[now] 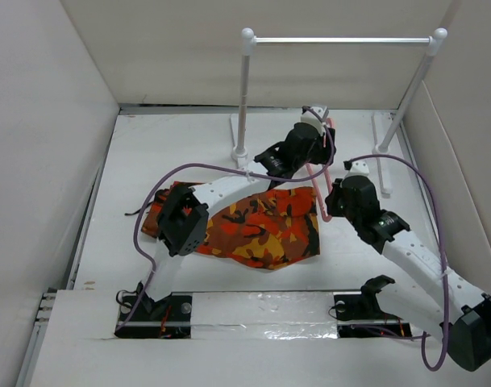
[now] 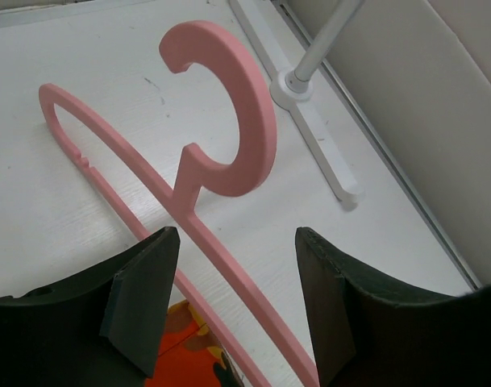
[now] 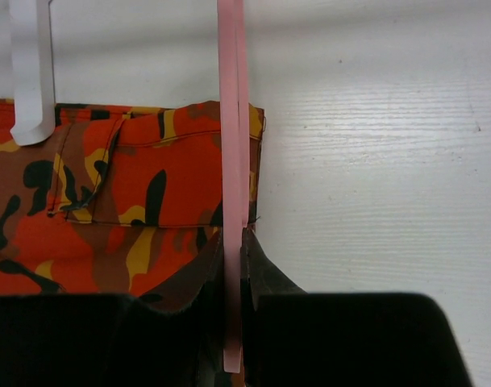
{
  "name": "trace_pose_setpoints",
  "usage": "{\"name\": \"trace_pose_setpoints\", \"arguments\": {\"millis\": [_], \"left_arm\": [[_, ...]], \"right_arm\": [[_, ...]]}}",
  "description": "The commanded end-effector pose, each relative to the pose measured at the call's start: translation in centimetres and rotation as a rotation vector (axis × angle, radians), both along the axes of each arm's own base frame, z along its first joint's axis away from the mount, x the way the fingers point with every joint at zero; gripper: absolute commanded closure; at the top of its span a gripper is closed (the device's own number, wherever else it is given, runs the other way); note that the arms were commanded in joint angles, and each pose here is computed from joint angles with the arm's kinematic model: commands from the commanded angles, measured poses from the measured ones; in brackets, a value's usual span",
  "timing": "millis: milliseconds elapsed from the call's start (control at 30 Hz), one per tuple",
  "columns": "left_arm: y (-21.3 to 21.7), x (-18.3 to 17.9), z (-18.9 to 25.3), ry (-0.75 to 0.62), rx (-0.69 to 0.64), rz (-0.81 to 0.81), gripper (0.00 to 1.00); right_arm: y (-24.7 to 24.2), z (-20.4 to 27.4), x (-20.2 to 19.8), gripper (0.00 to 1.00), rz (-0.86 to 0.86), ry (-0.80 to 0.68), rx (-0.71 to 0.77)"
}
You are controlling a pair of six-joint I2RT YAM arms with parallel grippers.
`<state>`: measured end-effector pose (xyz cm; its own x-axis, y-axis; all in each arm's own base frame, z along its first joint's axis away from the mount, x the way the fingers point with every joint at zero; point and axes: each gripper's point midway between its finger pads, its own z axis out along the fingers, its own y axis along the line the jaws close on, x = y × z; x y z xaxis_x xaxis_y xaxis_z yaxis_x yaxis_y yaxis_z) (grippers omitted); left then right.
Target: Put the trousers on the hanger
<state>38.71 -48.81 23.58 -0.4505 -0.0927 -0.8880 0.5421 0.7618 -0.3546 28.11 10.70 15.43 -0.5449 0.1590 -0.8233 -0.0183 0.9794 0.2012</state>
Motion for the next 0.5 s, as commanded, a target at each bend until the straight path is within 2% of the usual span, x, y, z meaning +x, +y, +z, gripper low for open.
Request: {"name": "trace_pose_setpoints", "arguments": {"millis": [0,167,200,300,400,467], "left_arm": [[-0.7,1.5,4.2,-0.092,-0.062,0.033,0.42],[-0.7,3.7,3.5,-0.123,-0.018,0.121,0.47],[-0.8,4.1,2.2,-0.113,0.010,0.134,0.48],[-1.0,5.4,2.7,-0.139,0.023,0.176,0.50],[-0.9,6.3,1.5,-0.140,0.061,0.217,0.57],[-0.6,6.7,2.0,-0.153,0.063,0.248,0.69]], "right_arm": [[0.4,0.8,0.3,1.00,-0.015,-0.039,0.012],[0.7,0.4,-0.1,1.00,-0.003,-0.035,0.009],[0.6,0.3,-0.1,1.00,-0.005,-0.034,0.007],[0.7,0.2,-0.4,1.00,-0.005,-0.036,0.007],[0.7,0.0,-0.7,1.00,-0.003,-0.037,0.004],[0.7,0.0,-0.8,1.00,-0.007,-0.035,-0.003]]}}
